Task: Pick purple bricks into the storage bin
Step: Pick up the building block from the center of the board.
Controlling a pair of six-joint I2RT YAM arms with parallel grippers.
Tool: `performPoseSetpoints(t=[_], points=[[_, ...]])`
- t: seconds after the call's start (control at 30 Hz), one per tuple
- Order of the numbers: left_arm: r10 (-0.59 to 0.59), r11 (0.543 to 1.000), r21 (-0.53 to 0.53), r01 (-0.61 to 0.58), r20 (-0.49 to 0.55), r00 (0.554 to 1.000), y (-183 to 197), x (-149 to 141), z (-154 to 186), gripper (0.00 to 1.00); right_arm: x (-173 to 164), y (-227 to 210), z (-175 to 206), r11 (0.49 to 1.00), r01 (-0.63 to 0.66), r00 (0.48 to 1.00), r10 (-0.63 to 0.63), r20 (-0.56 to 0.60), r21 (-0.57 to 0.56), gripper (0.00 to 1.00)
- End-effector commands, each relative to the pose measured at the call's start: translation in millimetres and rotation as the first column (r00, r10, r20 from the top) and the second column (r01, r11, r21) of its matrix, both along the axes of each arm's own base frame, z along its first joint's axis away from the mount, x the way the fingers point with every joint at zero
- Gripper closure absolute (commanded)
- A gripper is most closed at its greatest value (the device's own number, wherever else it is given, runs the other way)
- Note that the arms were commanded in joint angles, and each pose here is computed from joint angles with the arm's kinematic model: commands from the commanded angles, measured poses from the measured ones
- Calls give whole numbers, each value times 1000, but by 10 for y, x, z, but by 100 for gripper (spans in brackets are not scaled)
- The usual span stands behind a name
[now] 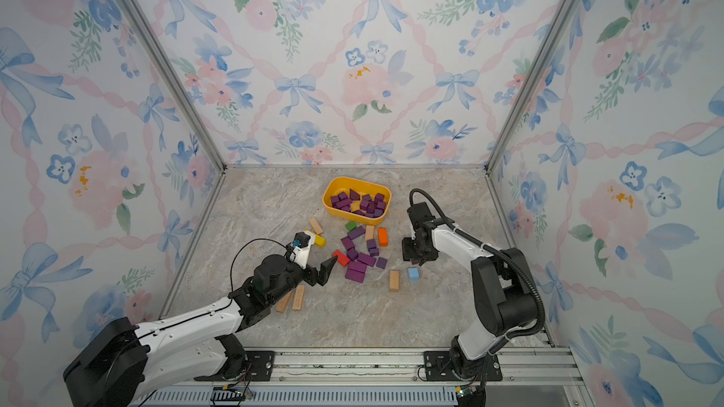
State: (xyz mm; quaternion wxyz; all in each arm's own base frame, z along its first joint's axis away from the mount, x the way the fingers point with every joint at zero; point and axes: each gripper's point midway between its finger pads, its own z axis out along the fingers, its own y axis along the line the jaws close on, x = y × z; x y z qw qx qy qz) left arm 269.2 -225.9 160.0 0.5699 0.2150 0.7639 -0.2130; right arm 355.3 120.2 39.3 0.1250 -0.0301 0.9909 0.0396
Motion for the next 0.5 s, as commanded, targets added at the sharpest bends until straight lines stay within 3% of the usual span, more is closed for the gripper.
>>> performPoseSetpoints(t=[0.0,0.47], points=[[-27,1000,5,27,30,999,-38,-23,13,2,2,-10,-10,999,2,1000,-3,-24,-44,40],[9,1000,21,-9,33,999,26,5,-31,2,-31,-11,-126,997,0,998,-5,-66,-80,46]])
